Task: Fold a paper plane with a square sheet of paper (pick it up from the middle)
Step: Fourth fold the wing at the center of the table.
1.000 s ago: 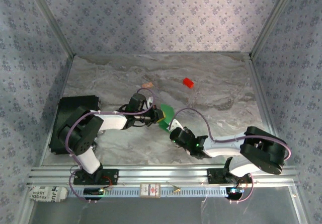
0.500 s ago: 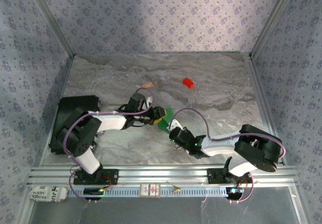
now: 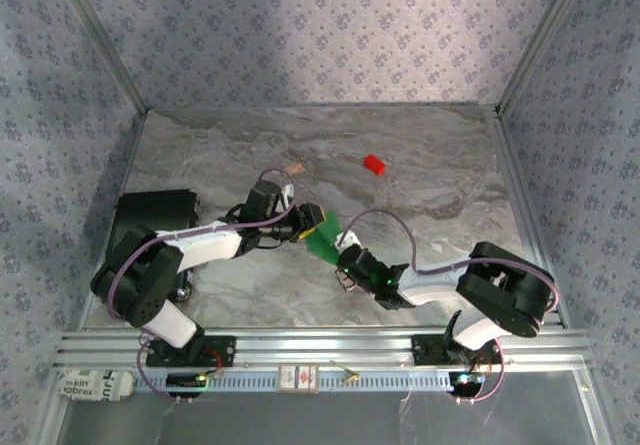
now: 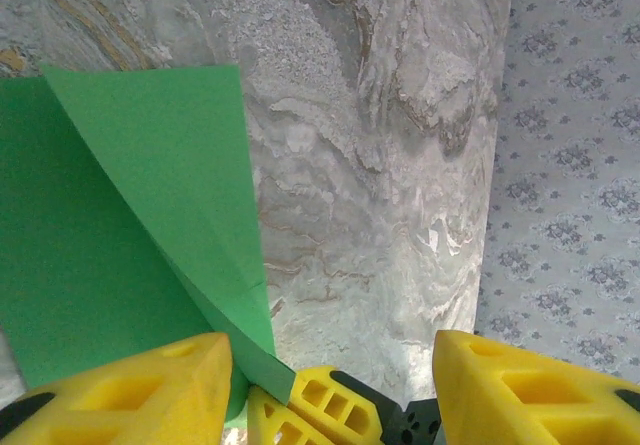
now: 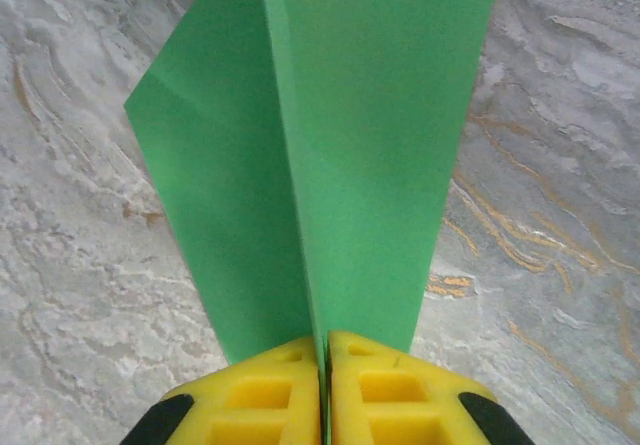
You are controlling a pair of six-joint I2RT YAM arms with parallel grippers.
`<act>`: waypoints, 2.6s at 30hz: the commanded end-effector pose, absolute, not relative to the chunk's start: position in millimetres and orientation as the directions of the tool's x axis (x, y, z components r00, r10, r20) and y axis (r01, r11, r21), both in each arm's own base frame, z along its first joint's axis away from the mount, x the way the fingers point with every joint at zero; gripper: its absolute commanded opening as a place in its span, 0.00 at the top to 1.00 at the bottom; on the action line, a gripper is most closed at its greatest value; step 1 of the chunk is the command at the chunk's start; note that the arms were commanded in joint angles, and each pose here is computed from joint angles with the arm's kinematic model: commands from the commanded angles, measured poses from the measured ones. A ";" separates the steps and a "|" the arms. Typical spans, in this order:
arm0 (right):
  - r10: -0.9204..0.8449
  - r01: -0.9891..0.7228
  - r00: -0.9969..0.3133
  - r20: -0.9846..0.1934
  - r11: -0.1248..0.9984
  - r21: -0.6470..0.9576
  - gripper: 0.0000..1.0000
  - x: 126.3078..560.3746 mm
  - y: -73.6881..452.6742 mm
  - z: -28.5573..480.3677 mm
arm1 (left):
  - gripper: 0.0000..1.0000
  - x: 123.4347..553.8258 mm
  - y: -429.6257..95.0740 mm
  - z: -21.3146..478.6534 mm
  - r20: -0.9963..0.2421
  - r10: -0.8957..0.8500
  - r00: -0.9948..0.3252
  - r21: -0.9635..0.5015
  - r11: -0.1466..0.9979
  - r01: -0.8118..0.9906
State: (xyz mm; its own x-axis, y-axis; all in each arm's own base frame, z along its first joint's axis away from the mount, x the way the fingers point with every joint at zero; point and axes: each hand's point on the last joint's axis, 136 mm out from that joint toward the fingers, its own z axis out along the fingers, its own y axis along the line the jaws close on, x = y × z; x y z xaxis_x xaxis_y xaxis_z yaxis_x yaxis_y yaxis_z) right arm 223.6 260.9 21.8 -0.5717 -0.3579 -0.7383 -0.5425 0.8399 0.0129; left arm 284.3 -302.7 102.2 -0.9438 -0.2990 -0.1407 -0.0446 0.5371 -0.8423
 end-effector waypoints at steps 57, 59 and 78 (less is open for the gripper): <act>-0.099 -0.332 -0.907 -0.410 0.769 0.547 0.89 199.1 257.8 -15.8 | 0.95 284.3 -331.0 66.3 -0.076 -0.267 -0.961 -0.855 0.514 -0.075; -0.098 -0.327 -0.909 -0.405 0.769 0.549 0.88 199.8 257.8 -16.5 | 0.95 285.1 -331.6 65.0 -0.075 -0.267 -0.961 -0.855 0.513 -0.076; -0.103 -0.306 -0.925 -0.365 0.773 0.556 0.88 200.8 258.0 -16.6 | 0.95 286.9 -329.8 45.5 -0.070 -0.261 -0.963 -0.824 0.559 -0.092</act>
State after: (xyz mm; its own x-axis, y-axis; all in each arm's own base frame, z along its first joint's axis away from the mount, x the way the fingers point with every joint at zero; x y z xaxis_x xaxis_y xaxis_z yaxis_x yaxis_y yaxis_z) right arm 224.9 272.2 22.4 -0.8627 -0.0423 -0.5040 -0.3787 0.7145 0.5883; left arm 282.5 -325.3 46.6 -0.9614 -0.2711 -0.0477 -0.1142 0.5506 -0.8270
